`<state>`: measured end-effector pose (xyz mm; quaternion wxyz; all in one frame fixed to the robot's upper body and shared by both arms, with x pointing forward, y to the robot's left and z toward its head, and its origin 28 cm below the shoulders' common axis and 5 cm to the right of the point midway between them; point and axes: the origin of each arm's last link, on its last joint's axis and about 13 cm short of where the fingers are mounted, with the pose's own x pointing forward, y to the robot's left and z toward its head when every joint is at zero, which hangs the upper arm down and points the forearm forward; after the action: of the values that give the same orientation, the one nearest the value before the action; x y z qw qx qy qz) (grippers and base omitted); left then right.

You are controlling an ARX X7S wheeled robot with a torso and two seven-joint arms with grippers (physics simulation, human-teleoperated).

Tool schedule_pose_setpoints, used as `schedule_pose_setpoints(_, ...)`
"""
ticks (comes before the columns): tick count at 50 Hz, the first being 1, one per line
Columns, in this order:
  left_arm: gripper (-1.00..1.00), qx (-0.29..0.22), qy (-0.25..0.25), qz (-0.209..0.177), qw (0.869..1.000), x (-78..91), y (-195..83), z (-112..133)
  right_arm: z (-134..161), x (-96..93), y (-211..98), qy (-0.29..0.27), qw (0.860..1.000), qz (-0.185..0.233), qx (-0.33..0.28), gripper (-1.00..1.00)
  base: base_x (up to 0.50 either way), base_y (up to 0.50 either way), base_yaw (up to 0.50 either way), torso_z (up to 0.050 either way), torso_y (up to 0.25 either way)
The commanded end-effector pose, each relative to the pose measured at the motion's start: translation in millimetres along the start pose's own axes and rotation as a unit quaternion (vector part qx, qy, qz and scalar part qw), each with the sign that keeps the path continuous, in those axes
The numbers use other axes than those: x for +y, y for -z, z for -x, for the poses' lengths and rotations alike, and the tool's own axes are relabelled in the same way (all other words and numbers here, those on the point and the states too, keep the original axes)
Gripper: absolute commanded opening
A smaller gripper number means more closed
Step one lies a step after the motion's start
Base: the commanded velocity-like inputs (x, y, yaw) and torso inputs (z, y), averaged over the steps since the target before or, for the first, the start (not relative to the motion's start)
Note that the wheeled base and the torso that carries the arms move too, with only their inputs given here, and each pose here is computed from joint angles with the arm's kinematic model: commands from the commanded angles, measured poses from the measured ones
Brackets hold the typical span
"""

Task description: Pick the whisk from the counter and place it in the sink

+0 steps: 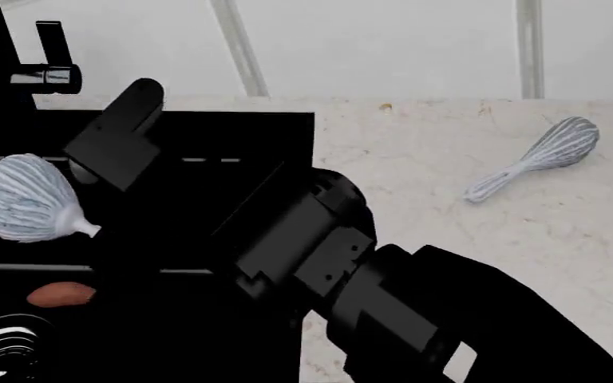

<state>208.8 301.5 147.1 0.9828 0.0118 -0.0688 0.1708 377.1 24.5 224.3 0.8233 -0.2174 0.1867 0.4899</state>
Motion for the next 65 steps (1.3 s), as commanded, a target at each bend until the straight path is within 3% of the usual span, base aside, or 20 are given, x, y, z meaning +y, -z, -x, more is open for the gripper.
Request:
schedule_pose_setpoints(1,1.0,-0.004,0.001,-0.001,1.0,-0.4,-2.3,-0.2,-4.9,10.3,10.6,-0.016,0.999,0.023,0.046,-1.0,0.0,0.0,0.0,0.0,0.0)
schedule_pose_setpoints(12,1.0,-0.004,-0.001,-0.002,1.0,0.2,-2.6,0.1,-13.1,10.9,27.4,-0.016,0.997,0.02,0.069,-1.0,0.0,0.0,0.0,0.0,0.001)
schedule_pose_setpoints(17,1.0,-0.003,-0.002,-0.003,1.0,0.9,-1.6,-0.2,-10.9,14.9,21.8,-0.022,0.998,0.009,0.051,-1.0,0.0,0.0,0.0,0.0,0.0)
schedule_pose_setpoints(39,1.0,-0.002,-0.004,0.001,1.0,1.6,-0.5,2.1,-8.8,17.3,27.5,-0.032,0.988,0.037,0.148,-1.0,0.0,0.0,0.0,0.0,0.0)
schedule_pose_setpoints(55,1.0,-0.003,-0.007,0.004,1.0,4.1,0.2,3.7,-7.3,17.7,26.9,-0.035,0.986,0.033,0.157,-1.0,0.0,0.0,0.0,0.0,0.0)
schedule_pose_setpoints(56,1.0,-0.003,-0.007,0.004,1.0,4.0,0.4,3.8,-6.4,17.2,23.7,-0.034,0.989,0.019,0.146,-1.0,0.0,0.0,0.0,0.0,0.0)
schedule_pose_setpoints(57,1.0,-0.003,-0.006,0.005,1.0,4.0,0.4,3.8,-5.6,16.5,20.6,-0.031,0.99,0.021,0.138,1.0,0.0,0.0,0.0,0.0,0.0)
schedule_pose_setpoints(65,1.0,-0.005,-0.008,0.008,1.0,4.5,-1.9,3.5,-2.6,17.3,12.0,-0.032,0.991,0.02,0.129,1.0,0.0,0.0,0.0,0.0,0.0)
